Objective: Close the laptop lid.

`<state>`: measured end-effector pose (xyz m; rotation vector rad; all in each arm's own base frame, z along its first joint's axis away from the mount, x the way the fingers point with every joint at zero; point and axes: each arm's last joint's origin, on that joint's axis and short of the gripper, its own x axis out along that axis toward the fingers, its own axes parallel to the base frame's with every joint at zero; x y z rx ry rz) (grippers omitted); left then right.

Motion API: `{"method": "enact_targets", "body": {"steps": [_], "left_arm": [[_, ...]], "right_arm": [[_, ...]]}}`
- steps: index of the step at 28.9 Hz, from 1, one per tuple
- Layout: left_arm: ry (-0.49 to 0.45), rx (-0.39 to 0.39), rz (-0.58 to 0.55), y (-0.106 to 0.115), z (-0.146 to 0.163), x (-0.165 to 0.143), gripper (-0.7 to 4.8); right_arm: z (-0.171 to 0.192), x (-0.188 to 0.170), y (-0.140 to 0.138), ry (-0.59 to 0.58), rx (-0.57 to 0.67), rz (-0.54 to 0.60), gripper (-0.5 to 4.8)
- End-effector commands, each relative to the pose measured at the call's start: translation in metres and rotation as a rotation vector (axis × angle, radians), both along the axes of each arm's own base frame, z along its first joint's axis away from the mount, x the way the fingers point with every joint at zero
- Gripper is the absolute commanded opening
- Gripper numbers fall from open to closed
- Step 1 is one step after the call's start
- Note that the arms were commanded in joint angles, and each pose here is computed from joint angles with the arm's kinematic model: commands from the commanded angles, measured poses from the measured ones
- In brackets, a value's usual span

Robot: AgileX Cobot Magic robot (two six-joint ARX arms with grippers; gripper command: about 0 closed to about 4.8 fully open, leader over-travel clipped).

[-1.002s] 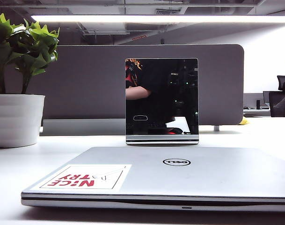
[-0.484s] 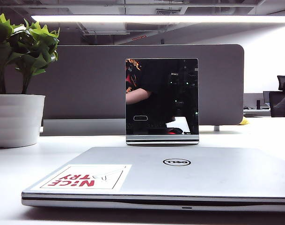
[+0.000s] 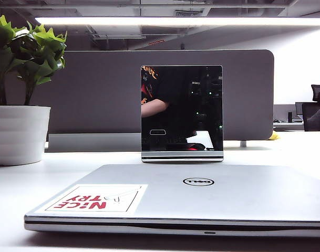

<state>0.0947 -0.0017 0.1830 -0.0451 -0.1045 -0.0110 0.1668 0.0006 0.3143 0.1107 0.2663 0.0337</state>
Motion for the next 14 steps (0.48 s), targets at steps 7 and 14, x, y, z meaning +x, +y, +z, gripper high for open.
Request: {"method": "enact_targets", "body": {"steps": [7, 14], "left_arm": [[0.024, -0.016, -0.003, 0.001, -0.007, 0.002, -0.05], [0.034, -0.015, -0.019, -0.001, -0.01, 0.002, -0.05]], "right_arm": [[0.002, 0.0, 0.0, -0.015, -0.004, 0.003, -0.04], [0.002, 0.0, 0.0, -0.015, -0.004, 0.003, -0.04]]}}
